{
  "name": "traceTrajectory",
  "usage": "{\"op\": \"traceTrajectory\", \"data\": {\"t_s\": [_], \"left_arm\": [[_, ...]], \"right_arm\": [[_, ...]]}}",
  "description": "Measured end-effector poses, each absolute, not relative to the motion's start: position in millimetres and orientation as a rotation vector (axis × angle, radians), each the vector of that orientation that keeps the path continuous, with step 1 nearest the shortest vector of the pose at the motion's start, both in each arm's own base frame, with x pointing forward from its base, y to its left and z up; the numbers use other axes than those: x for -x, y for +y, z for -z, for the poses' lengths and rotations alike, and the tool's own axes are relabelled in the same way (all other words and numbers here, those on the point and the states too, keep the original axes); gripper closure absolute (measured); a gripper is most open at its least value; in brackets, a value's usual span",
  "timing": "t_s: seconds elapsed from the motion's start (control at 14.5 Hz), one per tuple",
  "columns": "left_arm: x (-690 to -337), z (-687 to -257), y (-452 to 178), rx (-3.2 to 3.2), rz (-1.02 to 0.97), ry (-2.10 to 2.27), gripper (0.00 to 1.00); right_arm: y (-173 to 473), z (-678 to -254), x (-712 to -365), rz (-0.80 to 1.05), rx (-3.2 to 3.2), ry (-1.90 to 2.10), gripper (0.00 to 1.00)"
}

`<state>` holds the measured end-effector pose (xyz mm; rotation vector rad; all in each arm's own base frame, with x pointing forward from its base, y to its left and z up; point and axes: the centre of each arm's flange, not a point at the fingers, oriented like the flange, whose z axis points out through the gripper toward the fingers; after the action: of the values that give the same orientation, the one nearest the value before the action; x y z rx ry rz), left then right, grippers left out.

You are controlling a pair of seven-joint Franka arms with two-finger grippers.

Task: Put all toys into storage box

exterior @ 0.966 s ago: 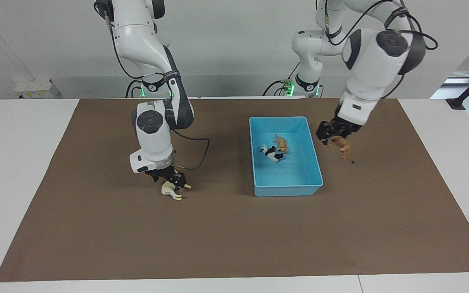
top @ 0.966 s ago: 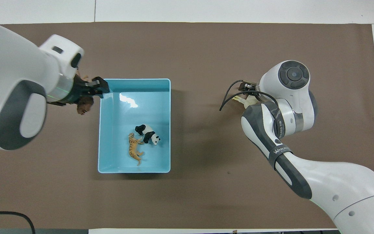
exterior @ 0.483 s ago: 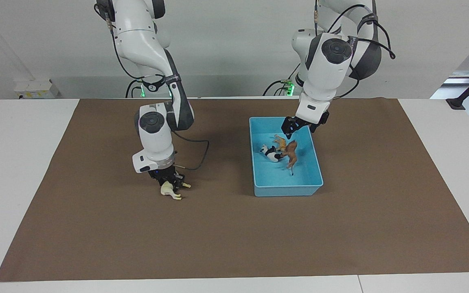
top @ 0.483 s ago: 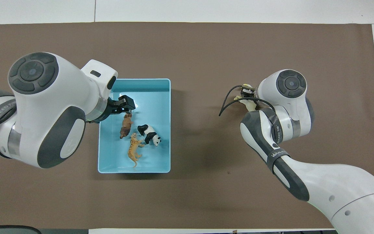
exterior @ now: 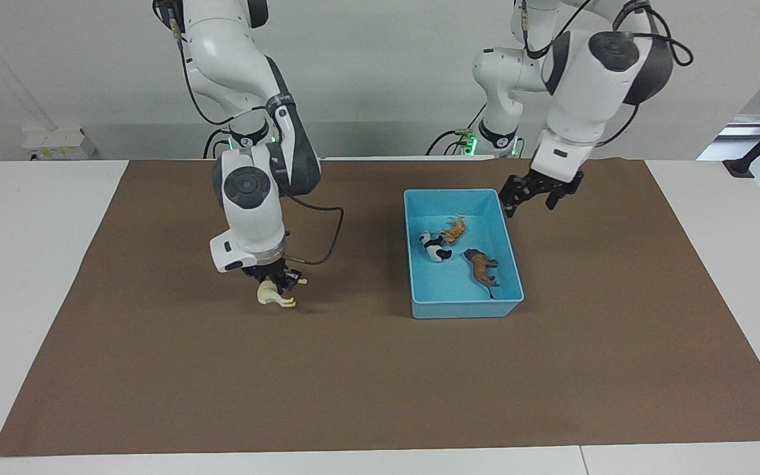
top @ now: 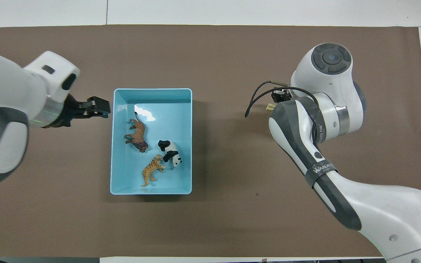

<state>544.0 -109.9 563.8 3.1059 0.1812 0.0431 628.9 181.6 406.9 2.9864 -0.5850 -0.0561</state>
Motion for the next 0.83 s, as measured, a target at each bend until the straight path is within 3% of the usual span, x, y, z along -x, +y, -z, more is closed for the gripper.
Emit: {"op": "traceTrajectory", "data": {"t_s": [0.21,0.34,0.55,0.83], "left_arm": [[-544.2,-609.2,-35.7,-3.111,-0.073,0.123,0.0],[-534.0,-630.7,-16.6,-3.113,-0.072,0.127,0.0],[-520.0,-645.3,-22.9,-3.116,-0.06,0.102,0.0],[-517.2,-644.7,-29.5,-3.119,-0.037,0.083,0.0]], "right_arm": [[257.5,-484.5,-621.5,0.012,-2.988,-0.671,0.59],[332.9,-510.6,-607.5,-0.047,-3.034,-0.777,0.59],[427.4,-505.6,-584.6,-0.087,-3.076,-0.839,0.59],[521.7,-465.0,-541.0,-0.129,-3.118,-0.79,0.59]]}}
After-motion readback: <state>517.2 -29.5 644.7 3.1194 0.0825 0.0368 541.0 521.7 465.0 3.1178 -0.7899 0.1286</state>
